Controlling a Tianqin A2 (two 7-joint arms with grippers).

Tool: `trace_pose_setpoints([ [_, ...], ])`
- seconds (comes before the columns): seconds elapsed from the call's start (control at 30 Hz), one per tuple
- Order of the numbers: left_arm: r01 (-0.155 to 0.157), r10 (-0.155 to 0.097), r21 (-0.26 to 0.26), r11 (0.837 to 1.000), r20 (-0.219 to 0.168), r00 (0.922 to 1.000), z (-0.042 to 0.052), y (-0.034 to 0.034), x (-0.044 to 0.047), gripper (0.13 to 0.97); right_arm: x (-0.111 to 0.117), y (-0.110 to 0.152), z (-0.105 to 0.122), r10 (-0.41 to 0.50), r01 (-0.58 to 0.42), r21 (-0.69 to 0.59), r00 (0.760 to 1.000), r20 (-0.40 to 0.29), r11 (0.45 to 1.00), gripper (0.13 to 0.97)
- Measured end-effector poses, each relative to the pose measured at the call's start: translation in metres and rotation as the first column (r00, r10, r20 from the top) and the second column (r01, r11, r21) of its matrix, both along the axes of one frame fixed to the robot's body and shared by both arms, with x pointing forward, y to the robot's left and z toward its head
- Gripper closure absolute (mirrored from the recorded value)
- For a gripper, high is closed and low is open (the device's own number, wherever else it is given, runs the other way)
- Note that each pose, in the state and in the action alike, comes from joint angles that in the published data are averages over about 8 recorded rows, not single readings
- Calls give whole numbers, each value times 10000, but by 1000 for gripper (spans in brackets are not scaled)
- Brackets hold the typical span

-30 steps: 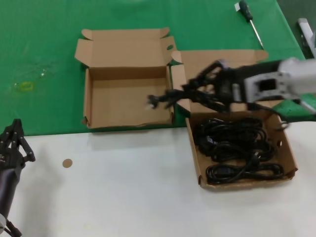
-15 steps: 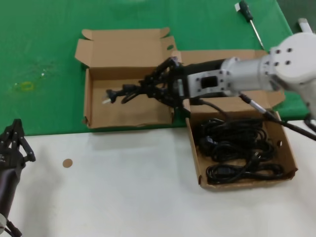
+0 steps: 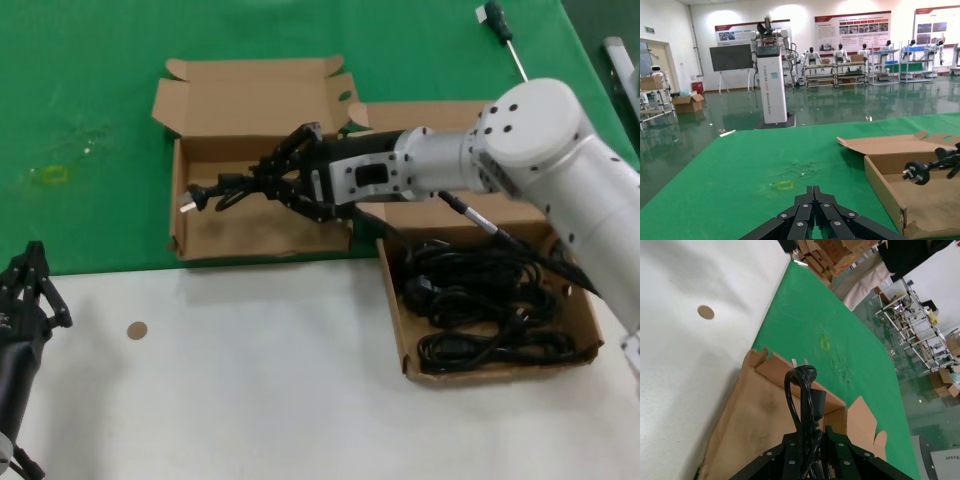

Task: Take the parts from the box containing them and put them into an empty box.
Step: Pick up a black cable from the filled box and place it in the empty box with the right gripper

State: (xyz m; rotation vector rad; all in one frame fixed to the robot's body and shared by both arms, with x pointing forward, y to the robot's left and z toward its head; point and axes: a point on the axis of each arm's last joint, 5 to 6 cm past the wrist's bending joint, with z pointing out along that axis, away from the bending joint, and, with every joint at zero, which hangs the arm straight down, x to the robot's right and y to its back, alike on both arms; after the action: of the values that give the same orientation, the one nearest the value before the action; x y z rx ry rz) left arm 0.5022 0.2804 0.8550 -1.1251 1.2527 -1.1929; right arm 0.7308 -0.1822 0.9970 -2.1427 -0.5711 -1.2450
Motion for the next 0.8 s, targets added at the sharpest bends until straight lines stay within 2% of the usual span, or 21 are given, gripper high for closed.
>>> trace_pose_setpoints([
  [0.33,0,0,0,10000,0,10000,0,0,0,945,143,113,-157,-146,146,-20,9999,15,9999,869],
  [0.8,0,0,1,10000,0,10000,0,0,0,945,224,156,-324,-329,328,-257,9995,-11,9991,869],
])
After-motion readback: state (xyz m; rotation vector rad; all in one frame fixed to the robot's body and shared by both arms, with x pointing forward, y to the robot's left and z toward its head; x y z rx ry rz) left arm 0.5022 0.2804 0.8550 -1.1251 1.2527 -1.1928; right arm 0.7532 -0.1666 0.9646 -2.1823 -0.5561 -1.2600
